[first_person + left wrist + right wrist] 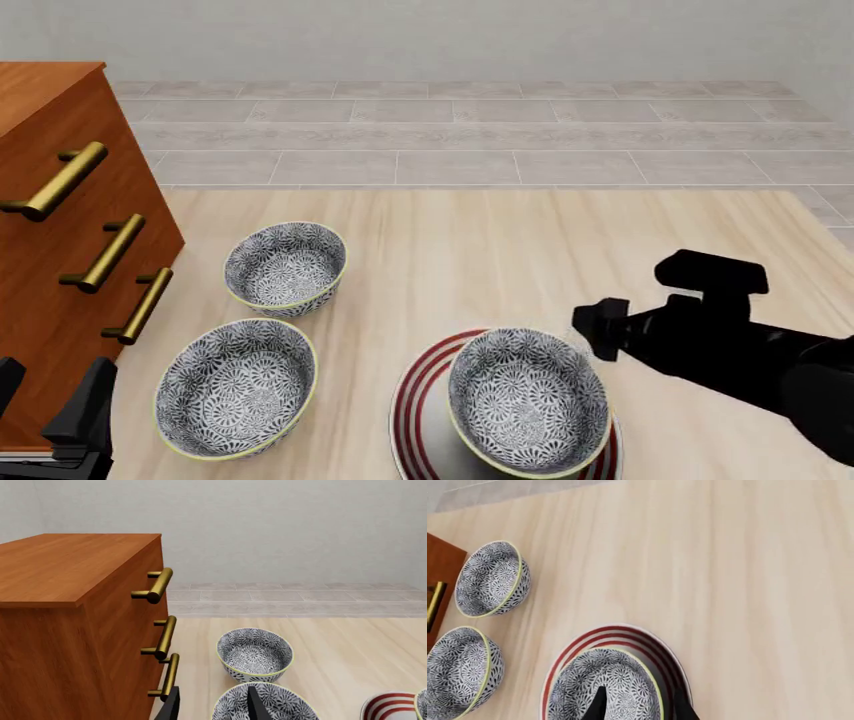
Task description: Put the bowl at the front on the plate.
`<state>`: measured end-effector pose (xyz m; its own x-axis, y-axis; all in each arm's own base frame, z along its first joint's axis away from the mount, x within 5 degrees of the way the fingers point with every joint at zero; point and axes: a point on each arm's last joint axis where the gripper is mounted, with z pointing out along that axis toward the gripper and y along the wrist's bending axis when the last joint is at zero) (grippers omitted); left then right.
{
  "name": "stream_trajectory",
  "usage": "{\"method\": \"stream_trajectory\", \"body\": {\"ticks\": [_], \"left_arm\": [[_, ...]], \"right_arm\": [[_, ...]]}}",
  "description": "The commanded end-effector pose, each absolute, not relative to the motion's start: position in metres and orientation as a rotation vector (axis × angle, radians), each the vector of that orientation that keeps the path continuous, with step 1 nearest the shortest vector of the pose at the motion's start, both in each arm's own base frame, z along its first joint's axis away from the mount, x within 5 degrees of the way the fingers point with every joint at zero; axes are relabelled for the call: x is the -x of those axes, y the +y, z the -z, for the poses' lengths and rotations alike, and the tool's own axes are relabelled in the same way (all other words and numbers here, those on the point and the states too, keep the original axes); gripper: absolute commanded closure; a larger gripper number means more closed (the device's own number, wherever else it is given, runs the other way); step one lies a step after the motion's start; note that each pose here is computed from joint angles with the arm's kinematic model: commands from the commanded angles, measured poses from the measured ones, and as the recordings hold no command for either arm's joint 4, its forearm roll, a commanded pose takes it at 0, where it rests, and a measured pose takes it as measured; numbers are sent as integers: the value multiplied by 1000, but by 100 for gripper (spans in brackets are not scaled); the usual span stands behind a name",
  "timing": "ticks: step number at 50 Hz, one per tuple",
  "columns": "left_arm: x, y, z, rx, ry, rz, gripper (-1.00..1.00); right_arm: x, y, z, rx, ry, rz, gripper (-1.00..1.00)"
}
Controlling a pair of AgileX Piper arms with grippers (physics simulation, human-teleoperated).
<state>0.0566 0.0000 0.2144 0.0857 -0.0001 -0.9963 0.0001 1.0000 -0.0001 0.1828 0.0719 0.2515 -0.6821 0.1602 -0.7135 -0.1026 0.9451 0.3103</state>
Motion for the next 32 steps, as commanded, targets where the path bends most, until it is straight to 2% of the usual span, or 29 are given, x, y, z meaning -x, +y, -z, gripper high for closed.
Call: {"method": "stream_trajectory", "body": {"ticks": [1, 32], "left_arm": [[-57, 0, -214, 0, 1485, 0, -100], [-57, 0, -214, 0, 1485, 0, -100]], "right_arm": [[-184, 70, -268, -31, 2255, -410, -100], [-193, 64, -352, -27, 2079, -413, -100]]}}
